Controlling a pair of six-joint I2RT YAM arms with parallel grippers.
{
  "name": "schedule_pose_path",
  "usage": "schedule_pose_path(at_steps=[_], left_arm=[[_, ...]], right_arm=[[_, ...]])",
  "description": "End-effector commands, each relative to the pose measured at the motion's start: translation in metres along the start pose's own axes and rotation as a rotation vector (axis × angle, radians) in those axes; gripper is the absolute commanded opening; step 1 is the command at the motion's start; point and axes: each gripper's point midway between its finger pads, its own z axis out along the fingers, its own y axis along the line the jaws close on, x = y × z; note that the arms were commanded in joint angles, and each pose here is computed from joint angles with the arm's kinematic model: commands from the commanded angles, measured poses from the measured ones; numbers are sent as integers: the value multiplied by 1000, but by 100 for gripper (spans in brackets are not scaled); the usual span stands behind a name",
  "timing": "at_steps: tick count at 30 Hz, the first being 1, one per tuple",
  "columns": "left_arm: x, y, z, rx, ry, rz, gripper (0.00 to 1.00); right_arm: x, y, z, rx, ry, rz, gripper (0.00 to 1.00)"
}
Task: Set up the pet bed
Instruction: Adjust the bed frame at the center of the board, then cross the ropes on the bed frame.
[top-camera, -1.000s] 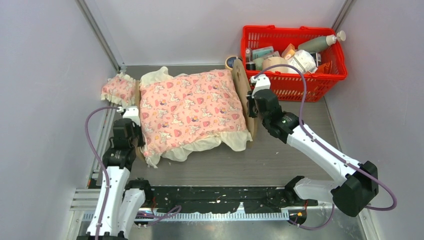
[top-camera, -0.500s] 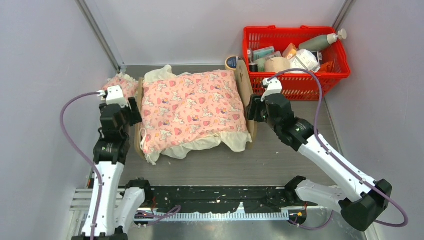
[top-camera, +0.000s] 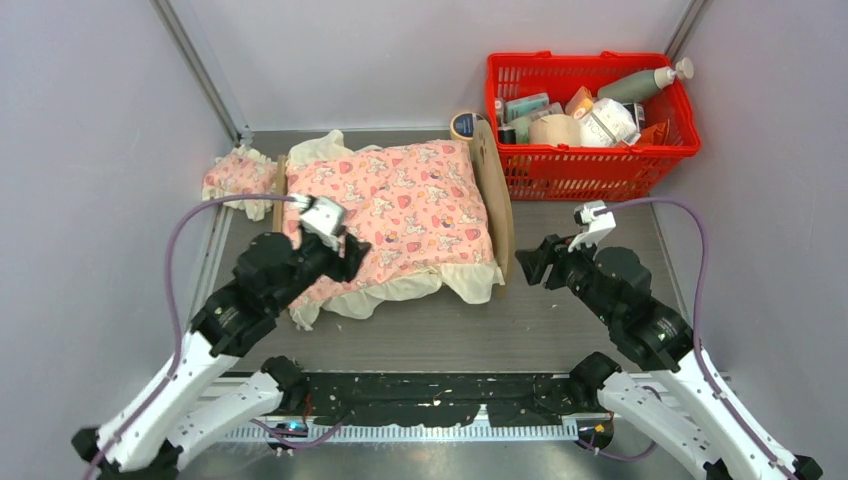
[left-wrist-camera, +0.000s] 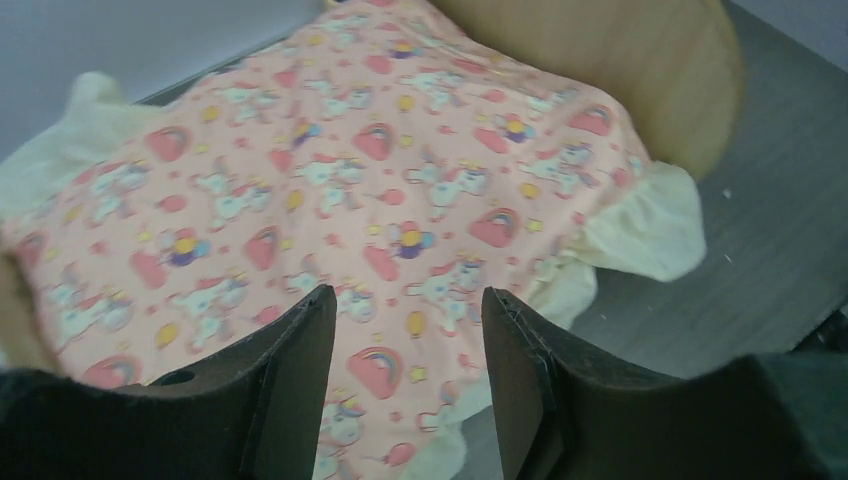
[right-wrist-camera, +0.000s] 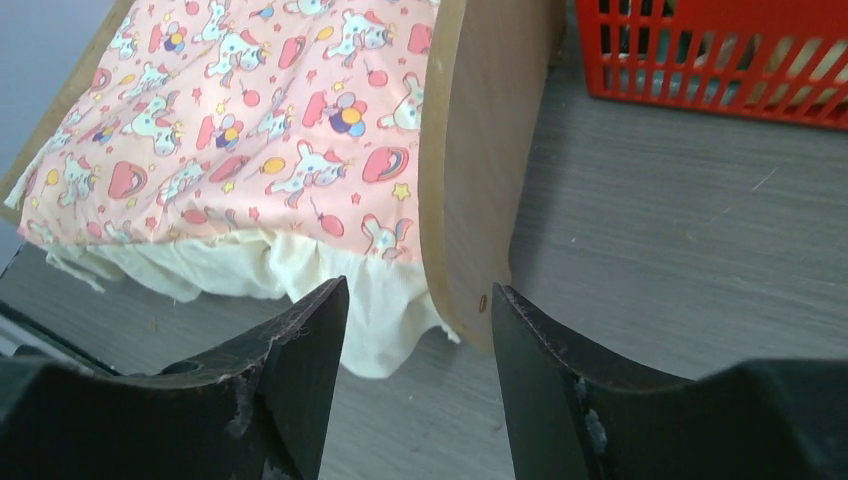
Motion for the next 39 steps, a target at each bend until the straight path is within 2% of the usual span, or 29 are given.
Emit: schedule_pose_path(at_steps=[1,6,11,15,18,20,22,24,26,27,28,34,36,37,39], left_arm=[[10,-63,28,146,23,180,60],[45,-162,56,332,56,354,61],[74,-234,74,447,53,506,65],[90,-254,90,447,39,603,69],[100,-255,104,418,14,648,71],[109,-256,114,406,17,673,68],[113,-256,119,394,9,683,61],[112,-255,121,393,1,687,47],[104,-248,119,388,-13,679,14],[102,-245,118,391,-17,675,2],[96,-239,118,379,-27,661,0],[58,-201,117,376,-28,448,0],[55,-204,113,400,-42,469,0],[59,-210,110,416,-53,491,4],[70,-224,107,425,-92,560,41]], right_arm=[[22,7,-11,-64,21,91,60],[40,-5,-19,-32,9,124,62],[23,-28,-36,80,-67,96,67],[4,-33,-46,107,-130,93,76],[2,-37,-49,130,-130,99,77],[2,-39,-52,148,-128,114,76],[3,-42,-55,160,-126,132,75],[4,-43,-58,168,-123,149,74],[5,-44,-60,171,-121,161,72],[6,-44,-59,171,-120,162,72],[5,-43,-58,167,-124,161,71],[8,-31,-43,110,-93,119,70],[15,-30,-36,103,-64,95,70],[17,-30,-33,106,-55,86,71],[19,-30,-30,107,-51,75,72]])
